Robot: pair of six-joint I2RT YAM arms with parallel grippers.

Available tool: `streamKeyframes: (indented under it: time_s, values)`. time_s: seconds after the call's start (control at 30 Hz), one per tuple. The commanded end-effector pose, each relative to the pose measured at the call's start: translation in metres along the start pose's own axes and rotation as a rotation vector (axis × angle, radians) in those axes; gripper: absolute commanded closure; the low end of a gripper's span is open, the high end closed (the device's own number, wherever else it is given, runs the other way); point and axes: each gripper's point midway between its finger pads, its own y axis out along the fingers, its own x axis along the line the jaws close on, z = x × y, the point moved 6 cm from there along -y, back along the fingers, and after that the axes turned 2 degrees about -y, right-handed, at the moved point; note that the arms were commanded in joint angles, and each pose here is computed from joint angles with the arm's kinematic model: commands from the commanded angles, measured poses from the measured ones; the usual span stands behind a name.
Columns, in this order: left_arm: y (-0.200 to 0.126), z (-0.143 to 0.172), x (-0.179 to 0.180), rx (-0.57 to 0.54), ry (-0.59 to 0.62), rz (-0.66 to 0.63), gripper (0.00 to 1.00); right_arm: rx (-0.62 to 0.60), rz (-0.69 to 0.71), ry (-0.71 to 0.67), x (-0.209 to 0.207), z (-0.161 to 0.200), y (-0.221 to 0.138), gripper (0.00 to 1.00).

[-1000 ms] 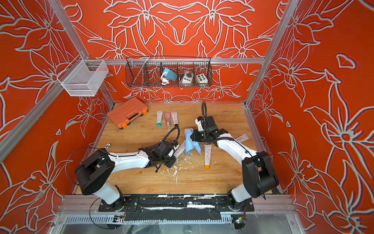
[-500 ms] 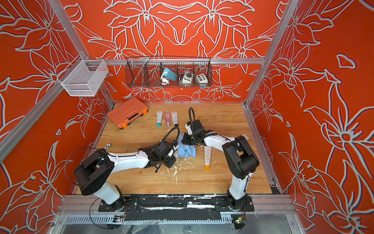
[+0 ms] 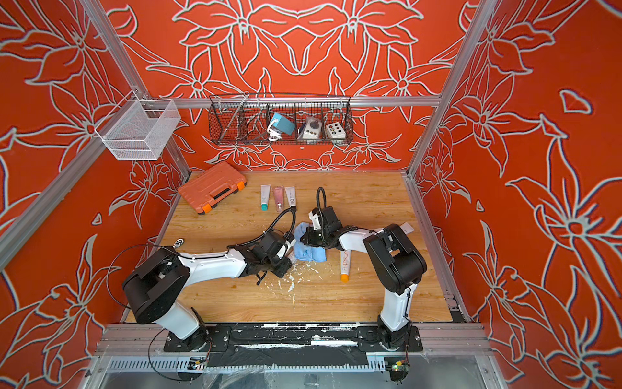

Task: Wipe the surface of the toothpaste tube
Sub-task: Wipe the dirt from the toothpaste tube.

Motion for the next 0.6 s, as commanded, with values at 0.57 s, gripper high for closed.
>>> streamKeyframes:
  time_s: [0.57]
  values:
    - [-0.003, -0.003, 0.012, -0.018, -0.034, -0.037, 0.80, 0.144, -0.161, 0.055, 0.034, 0.070, 0.006, 1.00]
